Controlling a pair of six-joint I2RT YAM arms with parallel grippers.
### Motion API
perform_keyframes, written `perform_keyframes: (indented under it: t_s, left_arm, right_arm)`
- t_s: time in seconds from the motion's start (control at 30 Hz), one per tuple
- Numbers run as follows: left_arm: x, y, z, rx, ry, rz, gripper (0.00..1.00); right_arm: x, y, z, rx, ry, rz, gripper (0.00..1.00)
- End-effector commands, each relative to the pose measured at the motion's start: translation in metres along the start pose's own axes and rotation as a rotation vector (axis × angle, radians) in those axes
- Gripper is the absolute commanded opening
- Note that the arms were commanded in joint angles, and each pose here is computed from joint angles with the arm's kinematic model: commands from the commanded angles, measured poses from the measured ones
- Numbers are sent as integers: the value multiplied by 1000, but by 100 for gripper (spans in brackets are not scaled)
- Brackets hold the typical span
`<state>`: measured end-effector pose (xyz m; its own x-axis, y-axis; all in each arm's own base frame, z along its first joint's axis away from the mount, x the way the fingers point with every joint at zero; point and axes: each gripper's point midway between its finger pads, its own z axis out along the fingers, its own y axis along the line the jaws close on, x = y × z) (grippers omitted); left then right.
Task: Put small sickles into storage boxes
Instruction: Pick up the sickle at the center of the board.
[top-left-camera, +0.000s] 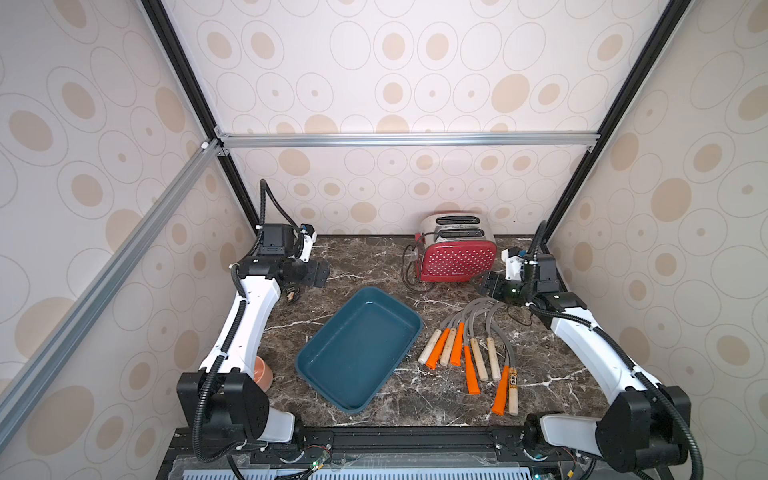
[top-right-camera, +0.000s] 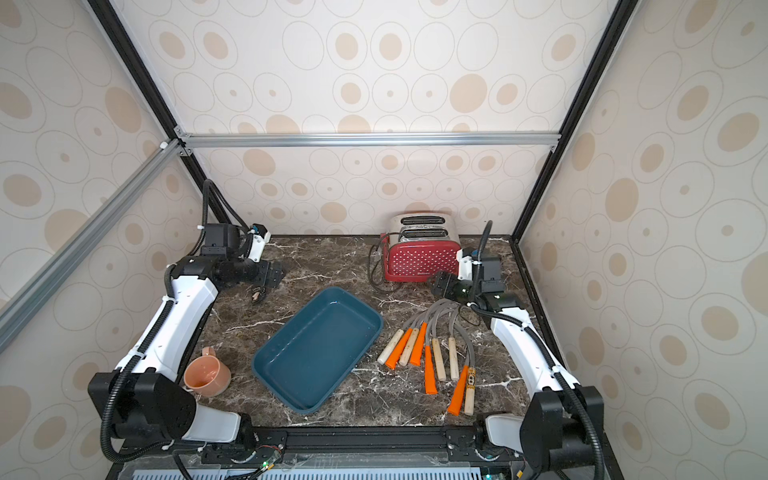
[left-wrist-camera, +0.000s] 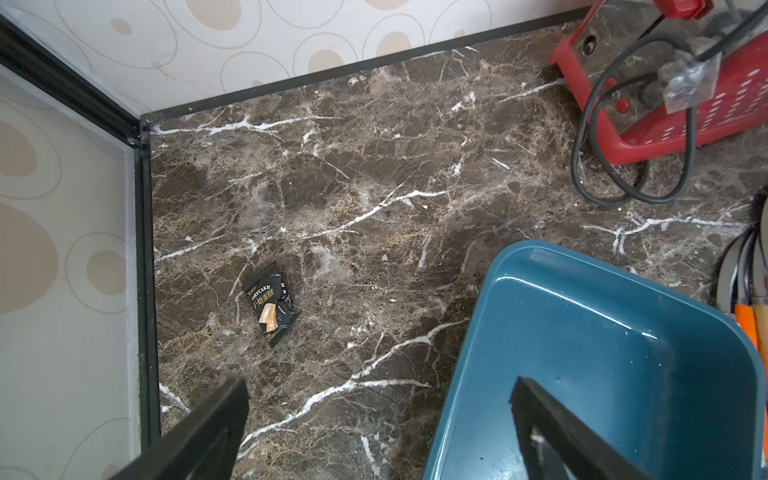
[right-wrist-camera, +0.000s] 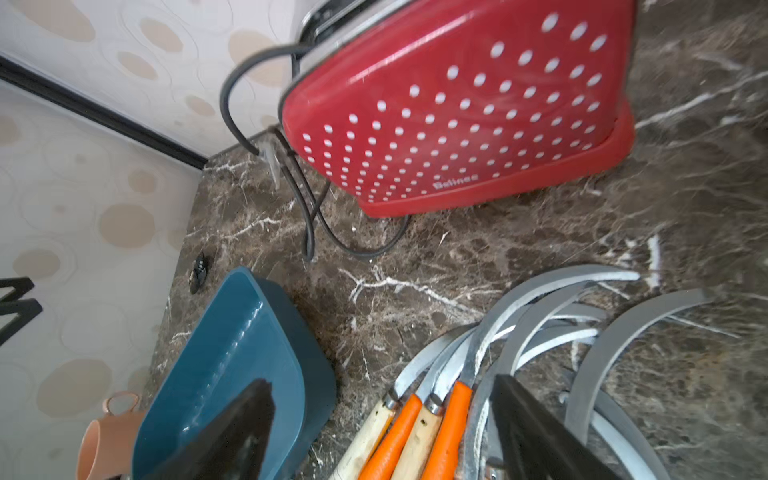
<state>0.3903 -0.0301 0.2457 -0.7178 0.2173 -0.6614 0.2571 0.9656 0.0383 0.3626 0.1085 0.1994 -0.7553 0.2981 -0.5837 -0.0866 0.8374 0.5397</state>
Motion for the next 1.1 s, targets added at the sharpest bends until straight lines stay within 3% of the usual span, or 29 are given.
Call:
perform_keyframes:
  t_s: [0.0, 0.33, 0.7, 0.9, 1.07]
  left_arm:
    - [-6, -2, -9, -2, -5, 13, 99]
    - [-9, -15, 0, 55, -10, -12, 99]
    - [2, -11, -1, 13, 23, 39, 99]
    - [14, -2, -8, -46, 118, 94, 99]
    - [15, -12, -8, 1, 110, 79, 99]
  right_arm:
    - [36, 1, 5, 41, 121, -27, 83]
    - [105, -6, 15, 303, 372, -157, 76]
    - [123, -23, 9, 372, 364, -92, 75]
    - [136, -33, -4, 421, 385, -78, 75]
    - [147, -38, -5, 426, 377, -31, 74]
